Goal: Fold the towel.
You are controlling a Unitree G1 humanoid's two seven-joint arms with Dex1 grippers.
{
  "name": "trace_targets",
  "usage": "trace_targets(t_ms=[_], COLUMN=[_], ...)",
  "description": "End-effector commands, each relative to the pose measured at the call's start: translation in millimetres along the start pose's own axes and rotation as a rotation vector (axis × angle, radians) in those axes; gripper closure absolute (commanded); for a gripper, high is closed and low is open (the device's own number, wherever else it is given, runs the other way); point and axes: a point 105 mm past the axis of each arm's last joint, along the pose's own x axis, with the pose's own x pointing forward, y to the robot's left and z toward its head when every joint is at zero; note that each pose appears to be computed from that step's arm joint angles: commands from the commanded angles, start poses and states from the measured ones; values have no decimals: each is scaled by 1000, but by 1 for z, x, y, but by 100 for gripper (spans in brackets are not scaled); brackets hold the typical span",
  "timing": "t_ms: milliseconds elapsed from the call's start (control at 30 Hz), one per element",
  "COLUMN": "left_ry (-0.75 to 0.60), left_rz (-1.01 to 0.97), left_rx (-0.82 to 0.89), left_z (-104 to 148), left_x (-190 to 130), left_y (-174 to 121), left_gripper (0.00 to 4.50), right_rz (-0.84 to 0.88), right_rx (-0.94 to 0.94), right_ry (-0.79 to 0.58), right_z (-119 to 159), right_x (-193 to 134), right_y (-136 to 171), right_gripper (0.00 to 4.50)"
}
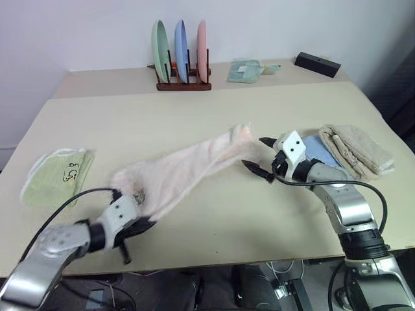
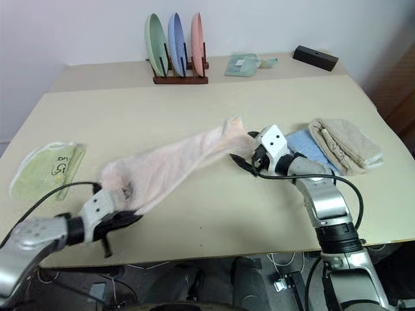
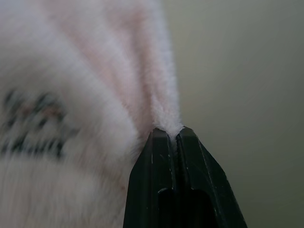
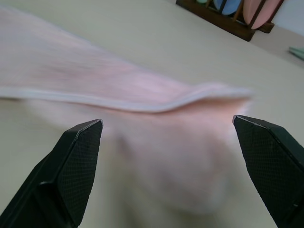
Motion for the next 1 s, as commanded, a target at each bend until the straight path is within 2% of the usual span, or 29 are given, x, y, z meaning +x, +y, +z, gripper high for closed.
trace_targets(t_ms=[33, 100, 333, 500, 767, 867, 1000], left_ry=[42, 47, 14, -9, -7, -7, -8], left_rz=[94, 117, 132, 142, 135, 135, 139], left_rx=[49, 51, 50, 52, 50, 47, 43], left_z=[-7, -11, -10, -6, -7, -8, -8], left_x=[-18, -21, -15, -13, -10, -9, -10], left_y=[17, 20, 21, 24, 24, 24, 22], left_gripper=[445, 445, 445, 445, 445, 450, 450], right_rz=[-46, -75, 72, 151, 186, 199, 185], right_rx=[-182, -241, -664, -816, -1045, -1088, -1112], right_ry=[-8, 13, 103, 118, 88, 85, 64], right_z=[17, 18, 8, 3, 6, 4, 8], right_x=[6, 9, 23, 25, 55, 62, 65], right_y=[-22, -32, -36, -39, -27, -24, -25], right_gripper=[0, 0, 0, 0, 0, 85, 287])
